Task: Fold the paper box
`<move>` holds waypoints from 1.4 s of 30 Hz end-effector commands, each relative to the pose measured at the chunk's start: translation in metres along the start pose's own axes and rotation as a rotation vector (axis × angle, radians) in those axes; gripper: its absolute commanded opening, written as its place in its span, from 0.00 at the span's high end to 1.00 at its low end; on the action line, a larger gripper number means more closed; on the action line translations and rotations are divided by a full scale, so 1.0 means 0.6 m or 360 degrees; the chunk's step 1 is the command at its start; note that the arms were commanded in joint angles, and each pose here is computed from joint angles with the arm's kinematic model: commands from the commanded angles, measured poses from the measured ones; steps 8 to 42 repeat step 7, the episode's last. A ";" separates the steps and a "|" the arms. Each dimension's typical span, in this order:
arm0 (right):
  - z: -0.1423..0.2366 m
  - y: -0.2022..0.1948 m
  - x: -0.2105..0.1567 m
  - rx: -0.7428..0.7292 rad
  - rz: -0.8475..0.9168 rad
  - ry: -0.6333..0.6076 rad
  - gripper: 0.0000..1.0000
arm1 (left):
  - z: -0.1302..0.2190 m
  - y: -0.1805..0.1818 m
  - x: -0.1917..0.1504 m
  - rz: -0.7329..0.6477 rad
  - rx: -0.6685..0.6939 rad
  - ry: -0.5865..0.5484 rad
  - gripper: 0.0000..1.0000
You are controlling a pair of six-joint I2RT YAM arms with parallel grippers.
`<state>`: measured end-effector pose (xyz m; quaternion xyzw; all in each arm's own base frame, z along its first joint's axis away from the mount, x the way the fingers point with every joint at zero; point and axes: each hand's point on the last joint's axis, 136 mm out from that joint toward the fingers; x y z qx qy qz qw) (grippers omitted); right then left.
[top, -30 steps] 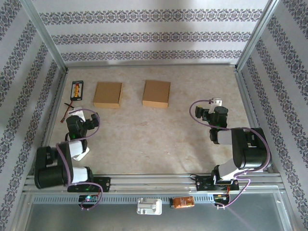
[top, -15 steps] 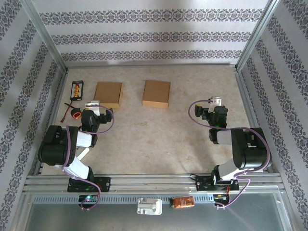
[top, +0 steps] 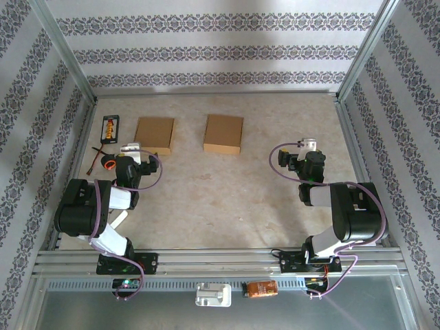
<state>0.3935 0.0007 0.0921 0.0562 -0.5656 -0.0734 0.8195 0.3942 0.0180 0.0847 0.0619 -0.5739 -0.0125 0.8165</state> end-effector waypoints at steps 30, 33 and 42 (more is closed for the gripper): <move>0.000 0.007 0.023 0.0019 0.0025 -0.0075 0.02 | -0.006 -0.003 0.008 -0.0033 -0.0021 -0.0008 0.00; 0.000 0.007 0.023 0.0019 0.0025 -0.0075 0.02 | -0.006 -0.003 0.008 -0.0033 -0.0021 -0.0008 0.00; 0.000 0.007 0.023 0.0019 0.0025 -0.0075 0.02 | -0.006 -0.003 0.008 -0.0033 -0.0021 -0.0008 0.00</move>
Point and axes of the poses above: each hand's point on the last joint's axis, 136 mm out from that joint toward the fingers, its own z axis back along the fingers, its own y axis along the line the jaws close on, x = y × z, and after that the axes turned 8 degrees about -z, right-handed
